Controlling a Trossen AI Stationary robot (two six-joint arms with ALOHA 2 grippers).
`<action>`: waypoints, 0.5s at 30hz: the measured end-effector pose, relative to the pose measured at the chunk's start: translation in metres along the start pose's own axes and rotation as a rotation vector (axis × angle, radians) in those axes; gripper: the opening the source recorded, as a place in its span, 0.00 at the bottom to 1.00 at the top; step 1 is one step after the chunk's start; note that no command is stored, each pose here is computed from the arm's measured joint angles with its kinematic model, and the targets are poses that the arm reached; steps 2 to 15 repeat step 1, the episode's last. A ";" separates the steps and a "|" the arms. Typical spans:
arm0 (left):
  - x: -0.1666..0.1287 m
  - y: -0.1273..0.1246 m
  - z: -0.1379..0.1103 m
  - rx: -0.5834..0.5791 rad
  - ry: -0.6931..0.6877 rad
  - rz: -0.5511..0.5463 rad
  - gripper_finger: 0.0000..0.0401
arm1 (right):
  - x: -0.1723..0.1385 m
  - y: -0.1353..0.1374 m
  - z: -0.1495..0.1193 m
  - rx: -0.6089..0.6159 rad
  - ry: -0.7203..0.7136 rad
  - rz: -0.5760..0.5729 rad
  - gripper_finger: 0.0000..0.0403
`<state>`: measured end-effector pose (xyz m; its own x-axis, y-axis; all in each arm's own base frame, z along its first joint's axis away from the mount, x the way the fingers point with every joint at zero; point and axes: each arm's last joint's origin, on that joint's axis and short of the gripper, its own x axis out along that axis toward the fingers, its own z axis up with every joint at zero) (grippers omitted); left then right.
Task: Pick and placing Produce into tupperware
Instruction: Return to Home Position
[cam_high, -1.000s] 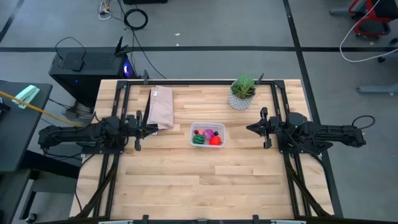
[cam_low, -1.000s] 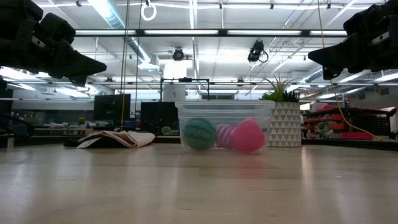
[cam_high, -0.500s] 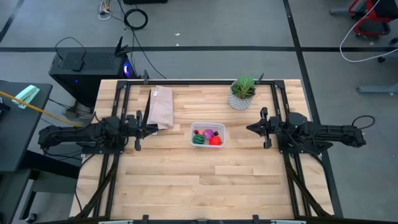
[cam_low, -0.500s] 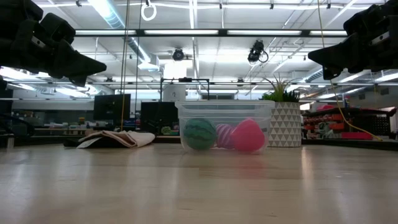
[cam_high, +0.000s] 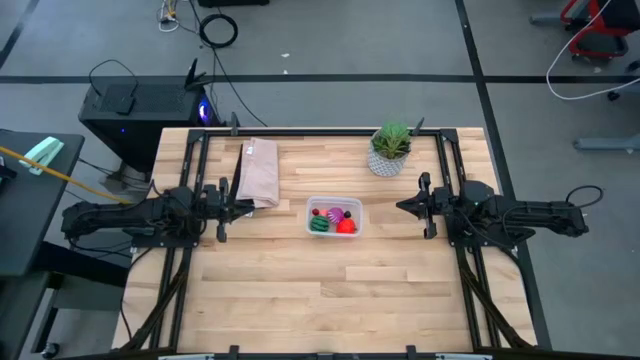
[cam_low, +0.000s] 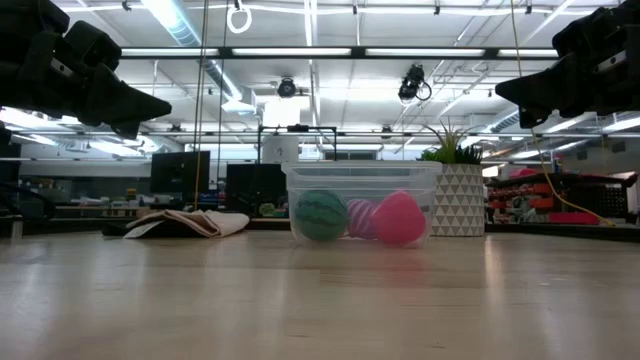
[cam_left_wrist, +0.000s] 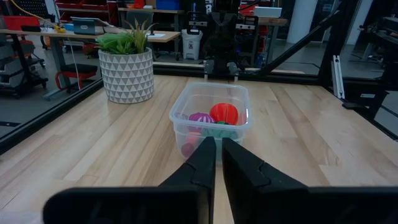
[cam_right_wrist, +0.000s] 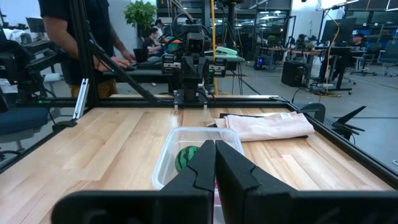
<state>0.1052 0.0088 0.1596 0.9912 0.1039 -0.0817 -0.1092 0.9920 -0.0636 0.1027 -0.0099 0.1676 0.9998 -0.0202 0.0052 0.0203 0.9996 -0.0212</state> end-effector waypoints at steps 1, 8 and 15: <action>0.000 0.000 0.000 0.000 0.000 0.000 0.08 | 0.000 0.000 0.000 0.000 0.000 0.000 0.04; 0.000 0.000 0.000 0.000 0.000 0.000 0.08 | 0.000 0.000 0.000 0.000 0.000 0.000 0.04; 0.000 0.000 0.000 0.000 0.000 0.000 0.08 | 0.000 0.000 0.000 0.000 0.000 0.000 0.04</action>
